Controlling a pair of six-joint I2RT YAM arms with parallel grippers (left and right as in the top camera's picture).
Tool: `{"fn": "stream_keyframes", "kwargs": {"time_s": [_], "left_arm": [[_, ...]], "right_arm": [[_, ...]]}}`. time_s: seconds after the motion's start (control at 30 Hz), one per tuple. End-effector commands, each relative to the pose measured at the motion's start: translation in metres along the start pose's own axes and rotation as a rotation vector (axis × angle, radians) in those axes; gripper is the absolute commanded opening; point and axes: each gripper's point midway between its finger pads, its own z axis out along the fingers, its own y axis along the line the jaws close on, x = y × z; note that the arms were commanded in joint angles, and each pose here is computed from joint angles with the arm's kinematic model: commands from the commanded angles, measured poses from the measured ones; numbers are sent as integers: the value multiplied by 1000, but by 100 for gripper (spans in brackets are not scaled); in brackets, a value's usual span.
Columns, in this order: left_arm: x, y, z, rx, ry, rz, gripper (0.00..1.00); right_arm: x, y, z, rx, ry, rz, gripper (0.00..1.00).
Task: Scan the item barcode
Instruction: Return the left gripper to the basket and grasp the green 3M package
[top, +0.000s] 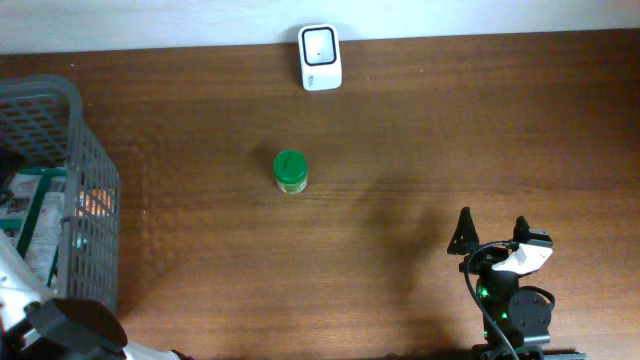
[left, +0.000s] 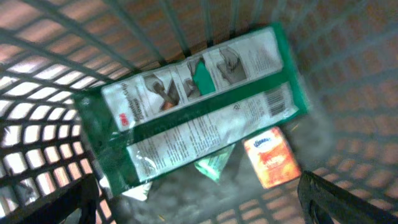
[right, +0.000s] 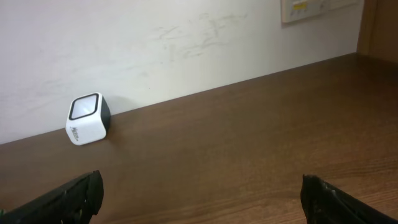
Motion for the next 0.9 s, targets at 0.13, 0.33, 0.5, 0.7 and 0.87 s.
{"fn": "stream_keyframes", "kwargs": {"time_s": [0.13, 0.33, 0.5, 0.7, 0.87], "left_arm": [[33, -17, 91, 8, 13, 378, 98], [45, -26, 121, 36, -14, 590, 99], [51, -29, 141, 32, 10, 680, 100], [67, -31, 169, 22, 82, 717, 100], [70, -33, 180, 21, 93, 726, 100]], "right_arm": [[3, 0, 0, -2, 5, -4, 98], [3, 0, 0, -2, 5, -4, 99], [3, 0, 0, -2, 5, -4, 98], [3, 0, 0, -2, 5, -4, 98], [3, 0, 0, -2, 5, -4, 98]]}}
